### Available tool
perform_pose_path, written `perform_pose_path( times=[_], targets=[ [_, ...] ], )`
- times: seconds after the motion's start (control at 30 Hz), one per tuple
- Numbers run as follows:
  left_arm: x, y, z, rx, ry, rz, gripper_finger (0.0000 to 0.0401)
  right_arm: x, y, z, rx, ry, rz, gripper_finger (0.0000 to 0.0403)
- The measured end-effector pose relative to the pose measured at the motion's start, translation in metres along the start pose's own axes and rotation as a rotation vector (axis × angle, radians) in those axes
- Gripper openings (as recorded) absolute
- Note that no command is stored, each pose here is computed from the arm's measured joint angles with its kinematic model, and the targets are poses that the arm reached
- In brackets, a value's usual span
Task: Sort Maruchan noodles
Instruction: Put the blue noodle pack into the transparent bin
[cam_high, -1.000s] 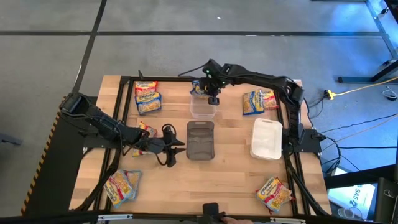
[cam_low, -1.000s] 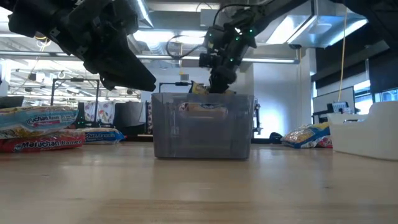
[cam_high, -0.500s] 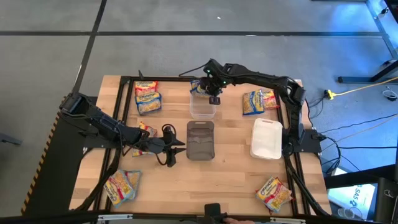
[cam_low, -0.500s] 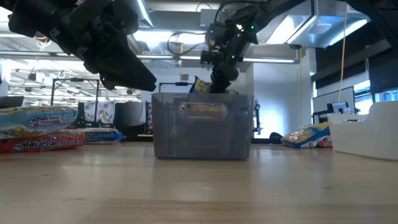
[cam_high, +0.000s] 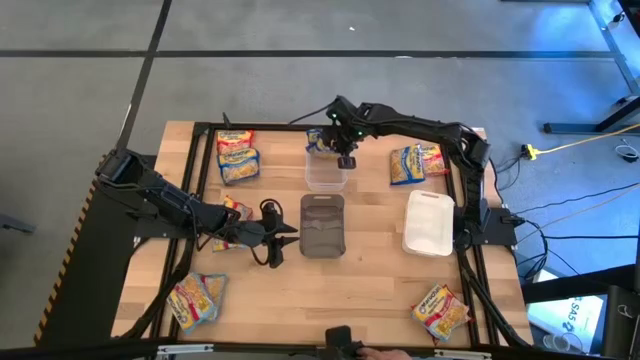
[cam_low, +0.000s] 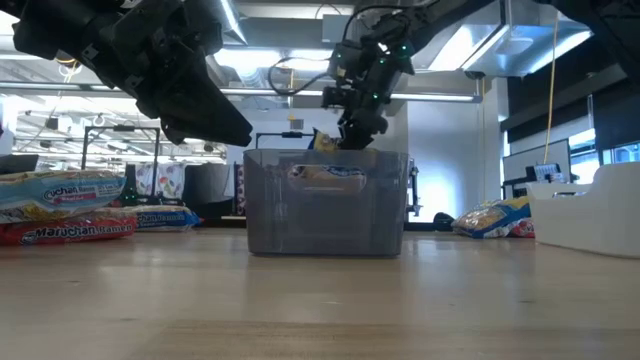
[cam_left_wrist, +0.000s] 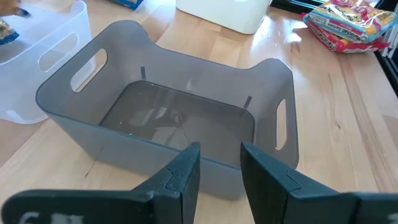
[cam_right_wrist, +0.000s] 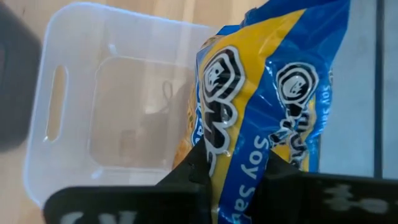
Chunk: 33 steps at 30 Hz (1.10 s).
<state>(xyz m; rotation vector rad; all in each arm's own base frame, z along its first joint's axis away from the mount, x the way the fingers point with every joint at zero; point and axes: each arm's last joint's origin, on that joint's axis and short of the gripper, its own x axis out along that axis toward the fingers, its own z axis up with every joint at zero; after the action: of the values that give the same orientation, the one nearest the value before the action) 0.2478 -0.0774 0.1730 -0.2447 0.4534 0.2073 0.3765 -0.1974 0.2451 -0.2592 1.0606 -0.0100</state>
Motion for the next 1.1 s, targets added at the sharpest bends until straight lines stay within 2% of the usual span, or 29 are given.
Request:
perform_pose_path(
  times=[0.23,0.53,0.7,0.83,1.1],
  targets=[
    [0.000,0.000,0.001,-0.003,-0.005,-0.003,0.0108,0.007,0.000,-0.002,0.003,0.010,0.011,0.0030],
    [0.000,-0.001,0.002,-0.009,-0.015,-0.008,0.0108,0.031,0.002,-0.008,0.012,0.055,0.052,0.0035],
    [0.000,-0.001,0.002,-0.009,-0.017,-0.011,0.0108,0.032,0.001,-0.007,0.036,0.049,0.046,0.0044],
    [0.000,-0.001,0.002,-0.008,-0.018,-0.009,0.0108,0.032,0.001,-0.007,0.035,0.046,0.044,0.0064],
    [0.000,-0.001,0.002,-0.009,-0.020,-0.009,0.0108,0.044,-0.001,-0.007,0.058,0.039,0.029,0.0135]
  ],
)
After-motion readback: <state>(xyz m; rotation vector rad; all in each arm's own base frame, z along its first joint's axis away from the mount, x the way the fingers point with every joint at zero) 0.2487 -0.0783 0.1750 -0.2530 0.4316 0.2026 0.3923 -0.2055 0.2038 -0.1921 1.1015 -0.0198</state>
